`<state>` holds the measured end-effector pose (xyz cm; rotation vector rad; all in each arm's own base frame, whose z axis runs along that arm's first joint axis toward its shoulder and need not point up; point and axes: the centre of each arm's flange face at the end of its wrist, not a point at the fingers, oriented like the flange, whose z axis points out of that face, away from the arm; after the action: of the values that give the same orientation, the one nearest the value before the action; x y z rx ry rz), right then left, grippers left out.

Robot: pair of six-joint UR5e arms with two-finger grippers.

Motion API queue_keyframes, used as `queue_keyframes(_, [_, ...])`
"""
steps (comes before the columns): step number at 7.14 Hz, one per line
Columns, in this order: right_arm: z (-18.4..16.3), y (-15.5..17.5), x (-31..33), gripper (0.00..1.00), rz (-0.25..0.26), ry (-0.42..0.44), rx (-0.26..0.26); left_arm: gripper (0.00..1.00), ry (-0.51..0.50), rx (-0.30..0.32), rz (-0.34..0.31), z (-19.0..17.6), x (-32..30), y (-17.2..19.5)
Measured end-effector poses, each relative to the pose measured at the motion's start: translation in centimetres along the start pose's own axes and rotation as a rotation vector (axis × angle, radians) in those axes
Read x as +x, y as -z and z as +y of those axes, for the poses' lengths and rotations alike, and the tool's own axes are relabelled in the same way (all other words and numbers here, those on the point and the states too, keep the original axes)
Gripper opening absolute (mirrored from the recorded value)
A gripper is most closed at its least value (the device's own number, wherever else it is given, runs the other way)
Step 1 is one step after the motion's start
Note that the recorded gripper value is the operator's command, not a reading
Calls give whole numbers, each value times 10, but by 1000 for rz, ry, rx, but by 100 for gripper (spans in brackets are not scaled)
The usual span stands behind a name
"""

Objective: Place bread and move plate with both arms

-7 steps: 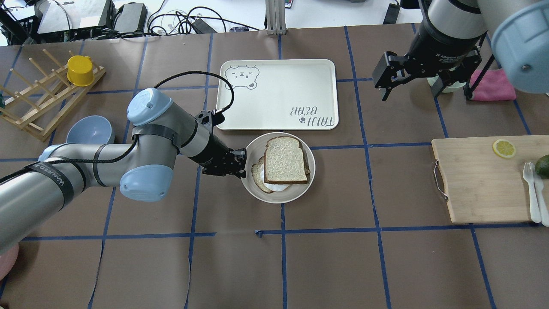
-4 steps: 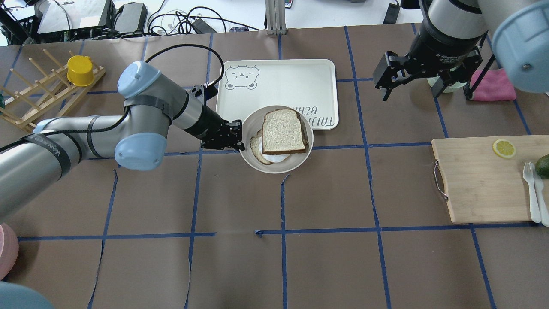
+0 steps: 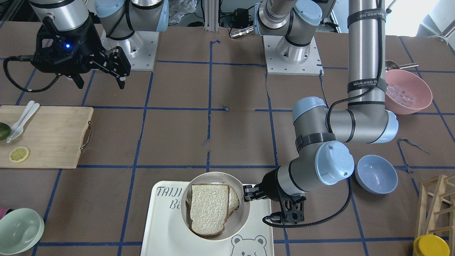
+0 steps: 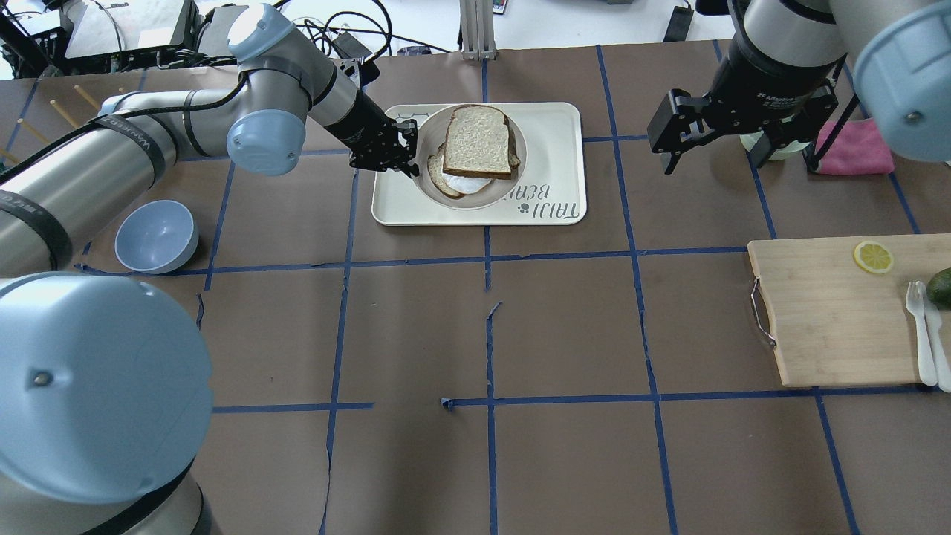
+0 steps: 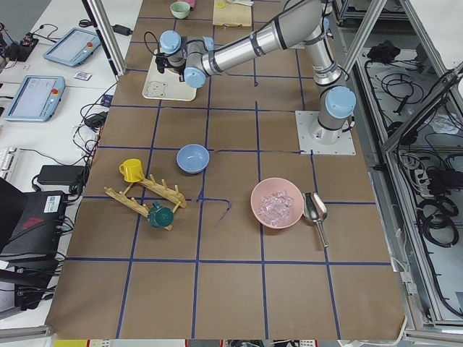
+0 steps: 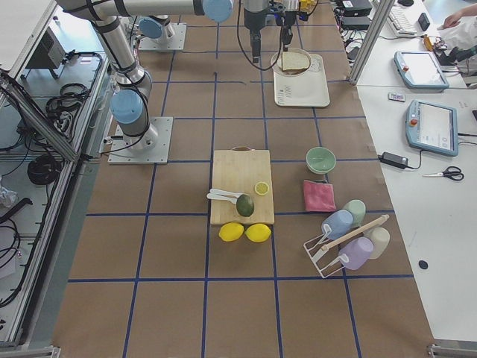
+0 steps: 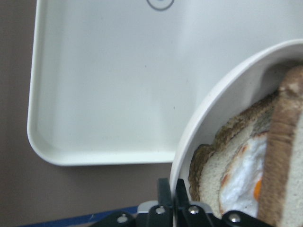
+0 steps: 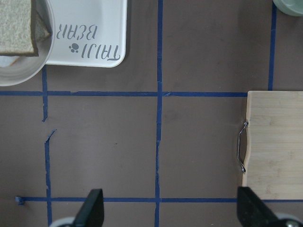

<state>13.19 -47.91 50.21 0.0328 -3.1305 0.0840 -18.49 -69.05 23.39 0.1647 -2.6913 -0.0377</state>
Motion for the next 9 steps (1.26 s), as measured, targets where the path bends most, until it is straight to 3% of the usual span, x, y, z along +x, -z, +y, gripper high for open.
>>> queue_keyframes(2, [0, -1, 0, 100, 0, 1, -3, 0, 35, -24, -4, -26, -6, -23])
queue_keyframes(5, [1, -1, 0, 100, 0, 5, -4, 0, 100, -55, -14, -32, -12, -48])
queue_keyframes(6, [1, -1, 0, 100, 0, 5, -5, 99, 103, -57, -15, -32, -12, -51])
queue_keyframes(9, [1, -1, 1, 100, 7, 8, -5, 100, 73, -14, -32, -26, 6, -18])
